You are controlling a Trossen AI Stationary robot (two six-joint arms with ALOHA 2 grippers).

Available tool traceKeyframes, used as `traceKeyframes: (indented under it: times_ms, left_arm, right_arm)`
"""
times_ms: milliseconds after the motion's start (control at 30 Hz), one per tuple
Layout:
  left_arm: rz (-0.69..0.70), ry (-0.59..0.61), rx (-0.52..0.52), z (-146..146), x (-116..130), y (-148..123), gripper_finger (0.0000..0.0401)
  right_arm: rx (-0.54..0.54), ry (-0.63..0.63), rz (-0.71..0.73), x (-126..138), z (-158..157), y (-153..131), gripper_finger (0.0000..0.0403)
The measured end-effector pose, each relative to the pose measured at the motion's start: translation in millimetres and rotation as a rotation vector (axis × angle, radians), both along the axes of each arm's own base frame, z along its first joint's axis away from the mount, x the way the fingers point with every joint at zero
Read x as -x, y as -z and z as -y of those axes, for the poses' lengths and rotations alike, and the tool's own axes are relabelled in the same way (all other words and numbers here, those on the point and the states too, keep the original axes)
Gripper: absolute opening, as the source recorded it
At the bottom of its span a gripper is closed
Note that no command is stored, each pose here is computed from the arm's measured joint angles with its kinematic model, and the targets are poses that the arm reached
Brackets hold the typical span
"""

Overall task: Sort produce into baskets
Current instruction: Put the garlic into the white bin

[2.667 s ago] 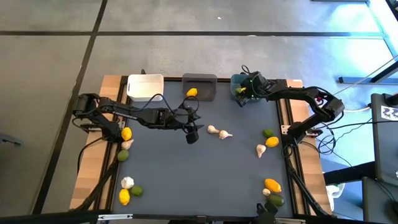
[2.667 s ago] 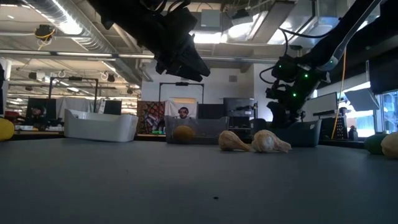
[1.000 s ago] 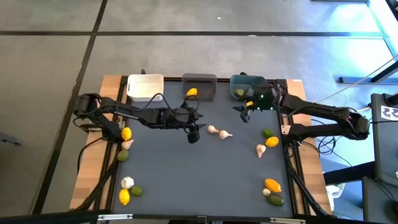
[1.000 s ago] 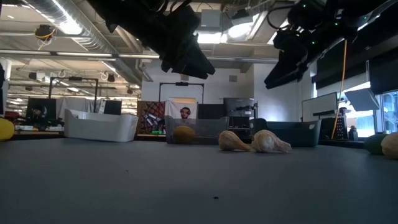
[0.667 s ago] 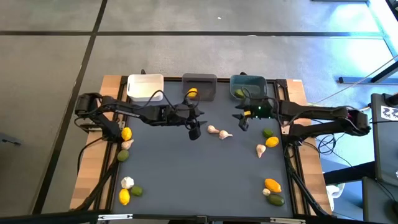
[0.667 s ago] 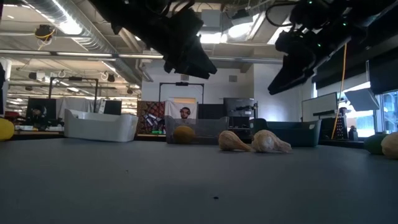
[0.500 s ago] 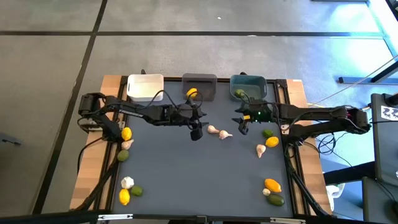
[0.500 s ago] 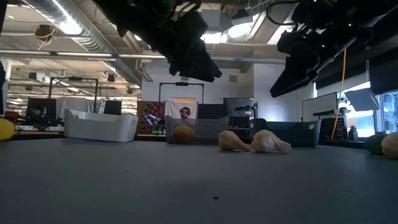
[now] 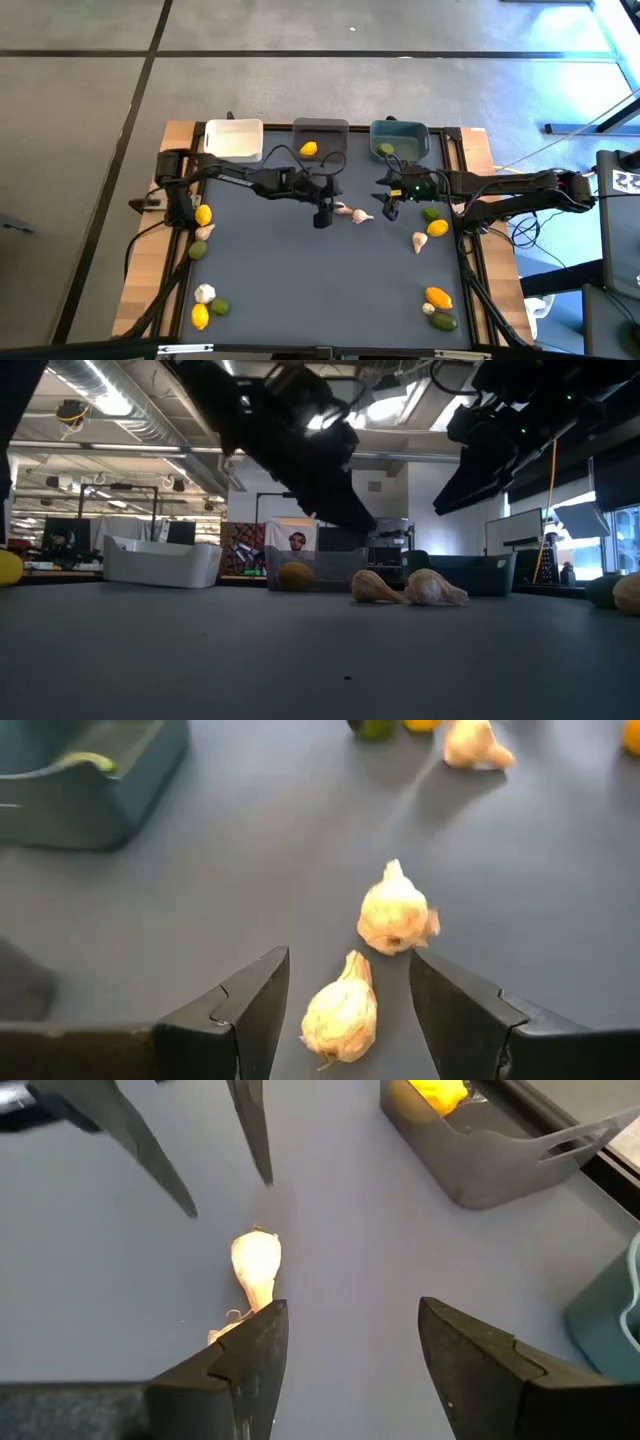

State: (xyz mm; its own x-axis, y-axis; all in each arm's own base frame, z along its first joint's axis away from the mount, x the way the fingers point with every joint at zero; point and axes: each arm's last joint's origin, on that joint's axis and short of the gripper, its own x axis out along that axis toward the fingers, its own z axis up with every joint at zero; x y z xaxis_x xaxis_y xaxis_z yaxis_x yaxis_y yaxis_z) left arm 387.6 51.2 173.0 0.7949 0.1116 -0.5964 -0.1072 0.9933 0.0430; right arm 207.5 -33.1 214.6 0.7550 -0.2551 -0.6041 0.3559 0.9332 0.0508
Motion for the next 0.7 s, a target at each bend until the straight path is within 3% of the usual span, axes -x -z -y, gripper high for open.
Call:
traceKeyframes:
  times_ms: [400,700]
  left_arm:
    - [-0.075,0.026,0.004,-9,-8,42,0.0202]
    - [-0.103,0.014,0.045,-22,-6,54,0.0202]
  right_arm:
    - [-0.001,0.0,-0.001,0,0,0,0.0222]
    - [-0.003,0.002,0.002,0,0,0,0.0222]
